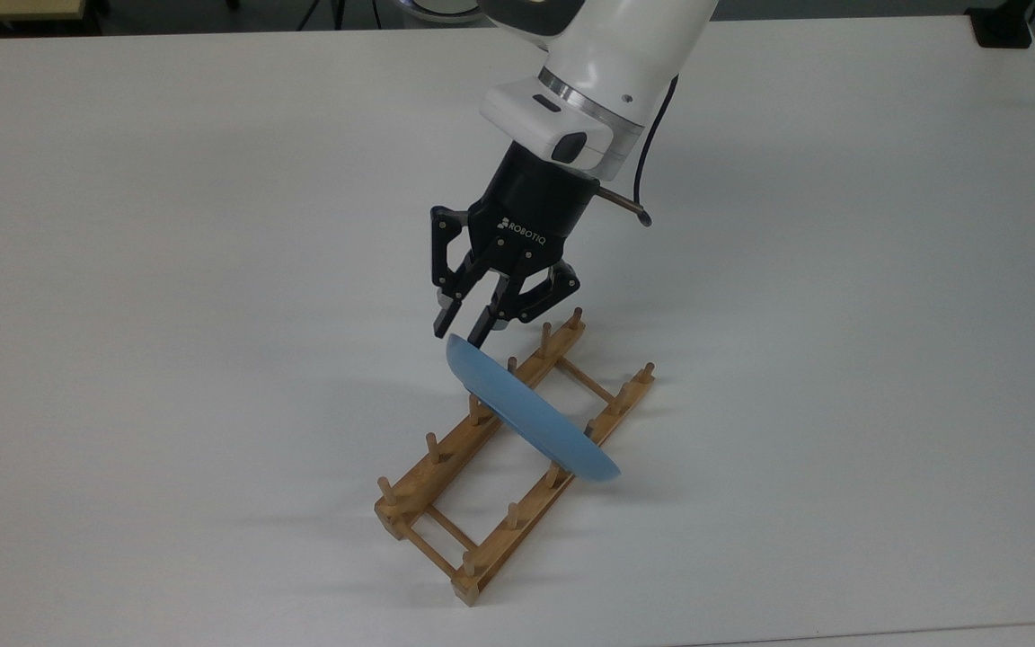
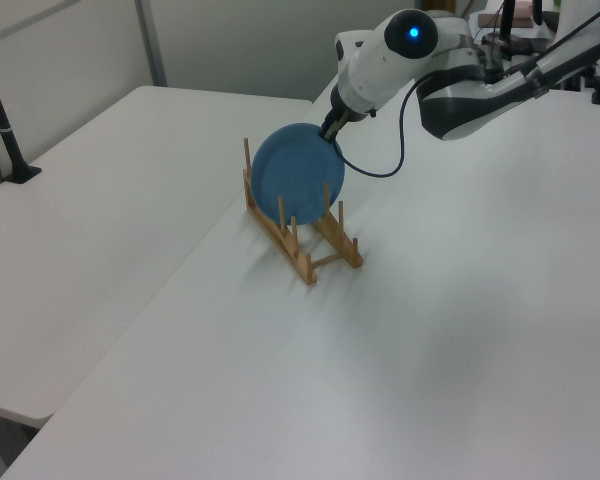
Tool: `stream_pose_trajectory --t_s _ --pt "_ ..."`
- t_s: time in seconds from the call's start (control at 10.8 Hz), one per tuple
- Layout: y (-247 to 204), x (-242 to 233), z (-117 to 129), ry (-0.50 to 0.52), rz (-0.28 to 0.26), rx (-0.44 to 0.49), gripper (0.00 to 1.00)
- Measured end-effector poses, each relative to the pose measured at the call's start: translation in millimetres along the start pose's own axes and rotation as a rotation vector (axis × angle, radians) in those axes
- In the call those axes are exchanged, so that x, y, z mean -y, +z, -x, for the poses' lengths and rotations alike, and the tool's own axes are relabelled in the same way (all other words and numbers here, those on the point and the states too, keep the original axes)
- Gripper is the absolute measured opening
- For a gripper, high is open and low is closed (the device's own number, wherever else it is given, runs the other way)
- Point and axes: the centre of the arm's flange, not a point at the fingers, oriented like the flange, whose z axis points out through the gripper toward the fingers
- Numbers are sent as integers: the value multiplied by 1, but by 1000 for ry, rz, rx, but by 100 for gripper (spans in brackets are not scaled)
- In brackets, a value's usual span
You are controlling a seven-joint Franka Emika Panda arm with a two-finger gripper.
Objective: Place plate in plate rack
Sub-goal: 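Open the gripper and raise it away from the plate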
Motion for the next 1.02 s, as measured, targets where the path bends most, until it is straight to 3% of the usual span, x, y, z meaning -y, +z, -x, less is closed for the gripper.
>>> stream_pose_trajectory --t_s 0.37,0.46,0.74,1.02 --pt "-4 -1 -4 22 -3 -8 95" --pt "-9 -4 -10 73 -16 -7 100" --pt "-27 -17 -25 222 -96 32 100" --pt "-41 -39 -31 302 -156 176 100"
